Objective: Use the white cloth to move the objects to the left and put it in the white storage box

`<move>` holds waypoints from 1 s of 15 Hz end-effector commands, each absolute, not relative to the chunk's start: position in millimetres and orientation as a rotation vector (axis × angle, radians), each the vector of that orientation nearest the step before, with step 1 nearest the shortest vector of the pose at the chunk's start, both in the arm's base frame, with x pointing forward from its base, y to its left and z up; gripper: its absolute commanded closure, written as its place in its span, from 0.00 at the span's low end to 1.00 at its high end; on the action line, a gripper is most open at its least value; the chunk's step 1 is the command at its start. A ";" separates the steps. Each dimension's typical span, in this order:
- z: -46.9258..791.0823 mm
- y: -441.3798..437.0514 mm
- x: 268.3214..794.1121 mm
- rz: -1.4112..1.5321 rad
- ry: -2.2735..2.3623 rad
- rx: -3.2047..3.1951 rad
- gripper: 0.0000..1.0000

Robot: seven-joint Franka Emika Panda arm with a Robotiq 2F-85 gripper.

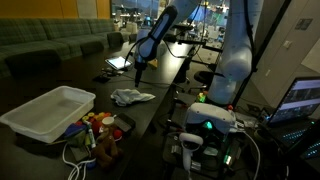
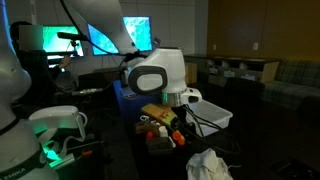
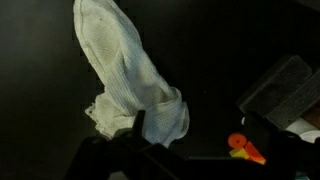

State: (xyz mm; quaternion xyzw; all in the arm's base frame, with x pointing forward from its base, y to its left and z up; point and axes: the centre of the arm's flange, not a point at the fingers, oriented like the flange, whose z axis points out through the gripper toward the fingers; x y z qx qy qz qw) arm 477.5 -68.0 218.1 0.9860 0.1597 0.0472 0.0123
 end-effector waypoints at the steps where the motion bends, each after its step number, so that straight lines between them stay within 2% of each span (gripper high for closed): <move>1: 168.3 -67.1 513.6 0.194 0.537 3.065 0.00; 15: 59.9 -118.3 555.9 0.222 0.485 3.011 0.00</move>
